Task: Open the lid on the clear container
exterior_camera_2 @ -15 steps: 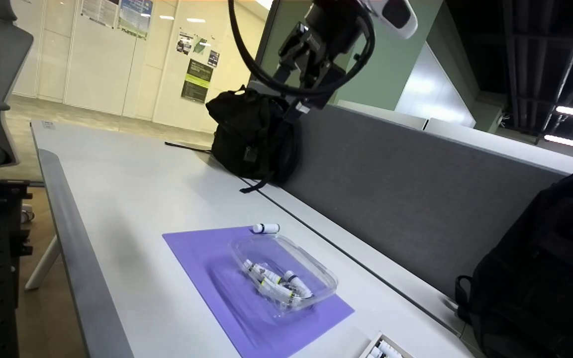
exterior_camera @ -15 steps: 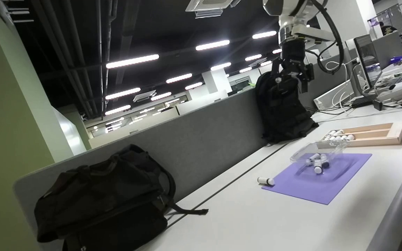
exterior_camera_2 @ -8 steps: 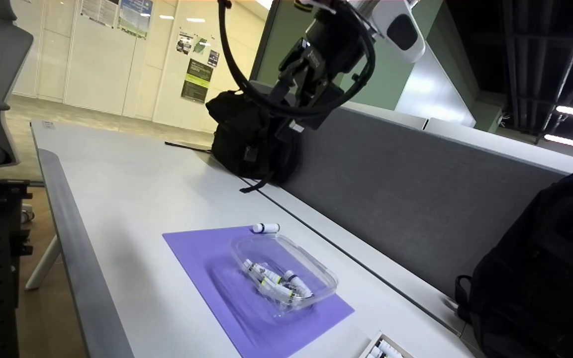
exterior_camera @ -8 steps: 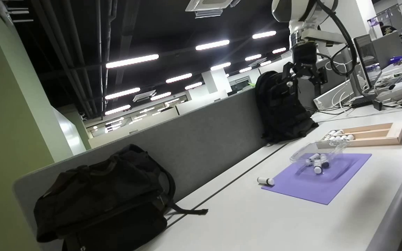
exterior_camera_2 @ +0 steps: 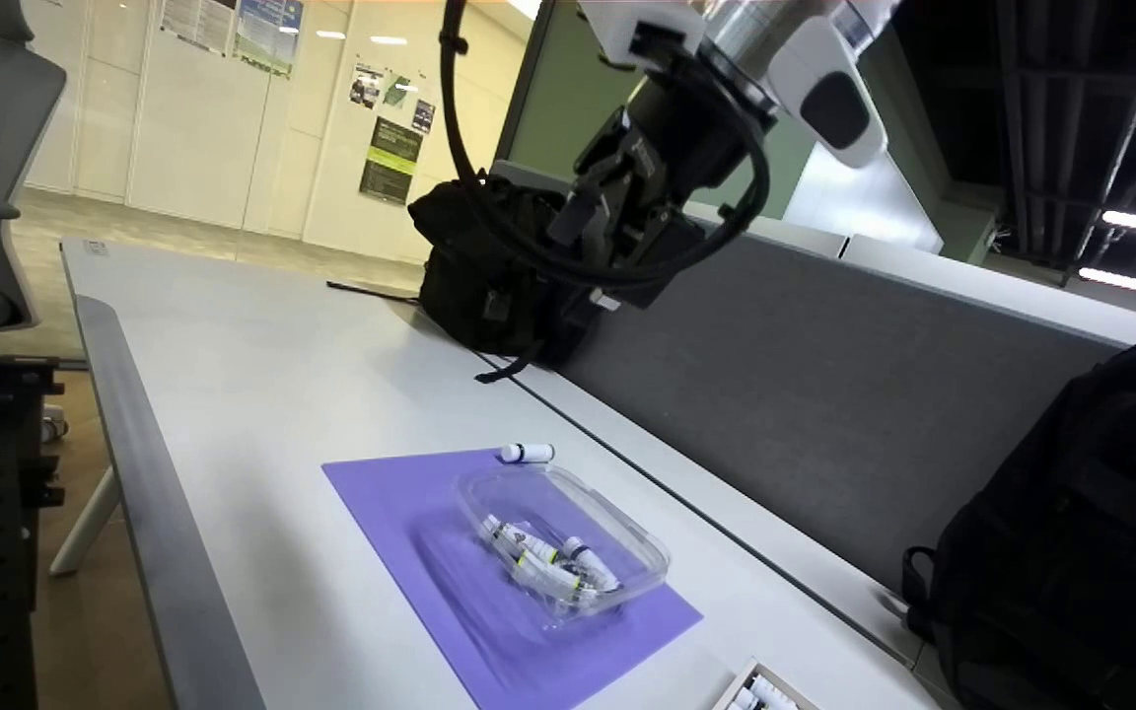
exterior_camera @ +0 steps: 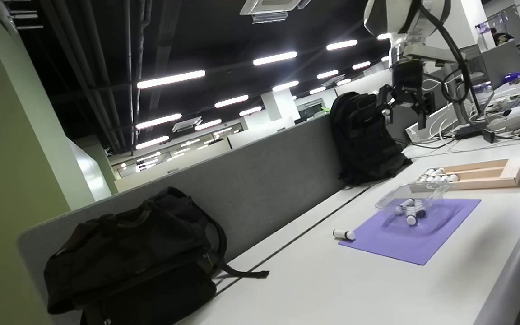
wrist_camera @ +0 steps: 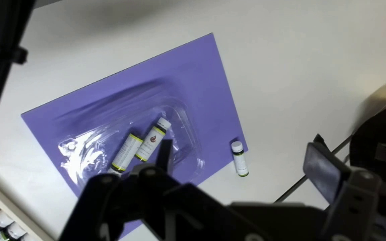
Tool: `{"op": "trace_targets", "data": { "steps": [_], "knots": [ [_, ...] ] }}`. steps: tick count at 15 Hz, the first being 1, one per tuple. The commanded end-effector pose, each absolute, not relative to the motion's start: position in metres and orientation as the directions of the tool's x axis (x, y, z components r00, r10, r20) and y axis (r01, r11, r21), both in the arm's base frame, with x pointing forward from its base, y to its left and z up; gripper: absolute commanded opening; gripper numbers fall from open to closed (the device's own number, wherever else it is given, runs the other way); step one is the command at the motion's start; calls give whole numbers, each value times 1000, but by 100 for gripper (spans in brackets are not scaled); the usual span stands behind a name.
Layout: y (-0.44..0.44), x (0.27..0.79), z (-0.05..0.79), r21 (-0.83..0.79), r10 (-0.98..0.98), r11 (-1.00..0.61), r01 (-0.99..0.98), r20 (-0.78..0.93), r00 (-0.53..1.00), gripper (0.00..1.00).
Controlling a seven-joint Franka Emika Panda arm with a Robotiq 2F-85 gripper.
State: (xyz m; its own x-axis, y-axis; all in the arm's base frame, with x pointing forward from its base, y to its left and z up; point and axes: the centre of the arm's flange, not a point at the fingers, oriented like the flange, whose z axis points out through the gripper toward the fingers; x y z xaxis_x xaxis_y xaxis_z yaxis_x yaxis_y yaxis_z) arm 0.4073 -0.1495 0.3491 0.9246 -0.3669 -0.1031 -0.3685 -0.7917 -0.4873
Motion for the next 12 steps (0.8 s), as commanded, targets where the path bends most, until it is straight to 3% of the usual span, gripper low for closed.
{"op": "trace_targets", "data": {
  "steps": [1, 6, 12],
  "knots": [
    [-197, 400, 311, -559, -421, -728, -397, -92, 902, 100],
    [-234, 392, 262, -692, -506, -609, -387, -37, 862, 100],
    [-256, 392, 226, -692, -620, -540, -478, -57, 783, 100]
  ]
}}
